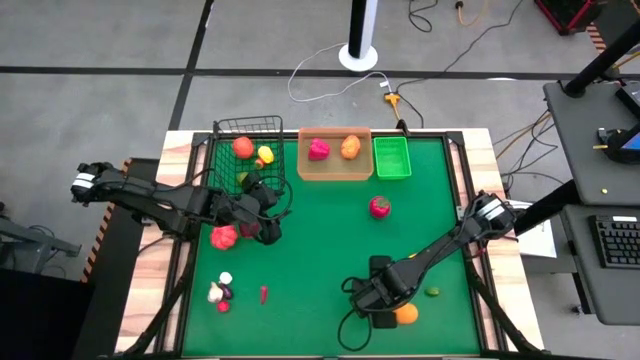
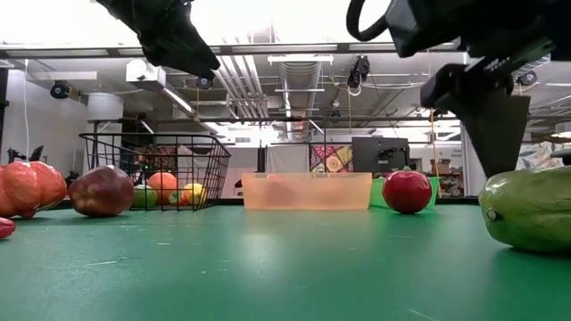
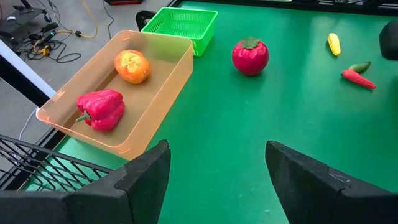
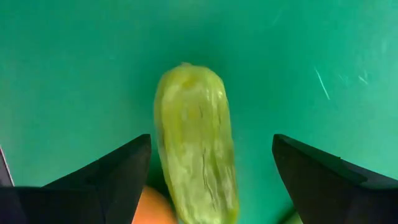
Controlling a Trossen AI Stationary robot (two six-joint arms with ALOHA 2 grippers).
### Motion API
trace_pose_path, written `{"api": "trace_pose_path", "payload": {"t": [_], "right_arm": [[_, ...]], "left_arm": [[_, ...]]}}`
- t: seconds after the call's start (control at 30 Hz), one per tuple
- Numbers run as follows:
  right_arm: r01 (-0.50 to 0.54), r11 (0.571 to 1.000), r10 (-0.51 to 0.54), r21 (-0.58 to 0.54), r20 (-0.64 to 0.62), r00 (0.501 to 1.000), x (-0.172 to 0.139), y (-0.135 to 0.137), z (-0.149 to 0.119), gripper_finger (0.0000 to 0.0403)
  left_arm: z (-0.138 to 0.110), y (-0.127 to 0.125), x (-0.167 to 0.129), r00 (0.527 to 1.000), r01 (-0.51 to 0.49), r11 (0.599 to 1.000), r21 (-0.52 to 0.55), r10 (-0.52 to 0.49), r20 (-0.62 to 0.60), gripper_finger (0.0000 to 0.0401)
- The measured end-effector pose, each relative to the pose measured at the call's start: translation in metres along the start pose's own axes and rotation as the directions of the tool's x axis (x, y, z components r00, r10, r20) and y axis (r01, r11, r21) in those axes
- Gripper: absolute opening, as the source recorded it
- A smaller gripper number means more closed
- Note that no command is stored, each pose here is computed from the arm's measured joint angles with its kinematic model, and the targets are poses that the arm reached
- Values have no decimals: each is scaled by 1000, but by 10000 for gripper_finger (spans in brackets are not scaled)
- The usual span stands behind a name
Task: Sort produce into baskets
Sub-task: Put the green cucumber into the orange bin
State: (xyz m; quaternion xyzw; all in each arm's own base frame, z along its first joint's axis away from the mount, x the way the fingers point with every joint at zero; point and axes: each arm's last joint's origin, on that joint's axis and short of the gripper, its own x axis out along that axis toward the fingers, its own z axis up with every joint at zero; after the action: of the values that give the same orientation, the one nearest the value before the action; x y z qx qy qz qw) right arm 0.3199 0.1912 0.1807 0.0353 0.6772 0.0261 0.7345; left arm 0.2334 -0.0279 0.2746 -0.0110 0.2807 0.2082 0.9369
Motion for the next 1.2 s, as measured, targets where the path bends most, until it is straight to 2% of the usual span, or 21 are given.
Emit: {"api": "trace_pose_path", "payload": {"t": [0.43,0.67,0.97,1.2], "right_arm": [[-76,996,78,-43,61,995,21,-21,9,319],[-92,995,94,-39,47,994,23,-27,11,273],[-67,994,72,-90,60,996,22,-34,15,198],[9,990,7,-142,115,993,13,-48,21,183]], "left_arm": [[0,0,0,1000,0,1000,-2,0,-1,245],[0,0,0,1000,0,1000,-2,0,-1,245],[0,0,0,1000,0,1000,0,0,-1,245],[0,0,0,1000,0,1000,1,0,-1,245]]}}
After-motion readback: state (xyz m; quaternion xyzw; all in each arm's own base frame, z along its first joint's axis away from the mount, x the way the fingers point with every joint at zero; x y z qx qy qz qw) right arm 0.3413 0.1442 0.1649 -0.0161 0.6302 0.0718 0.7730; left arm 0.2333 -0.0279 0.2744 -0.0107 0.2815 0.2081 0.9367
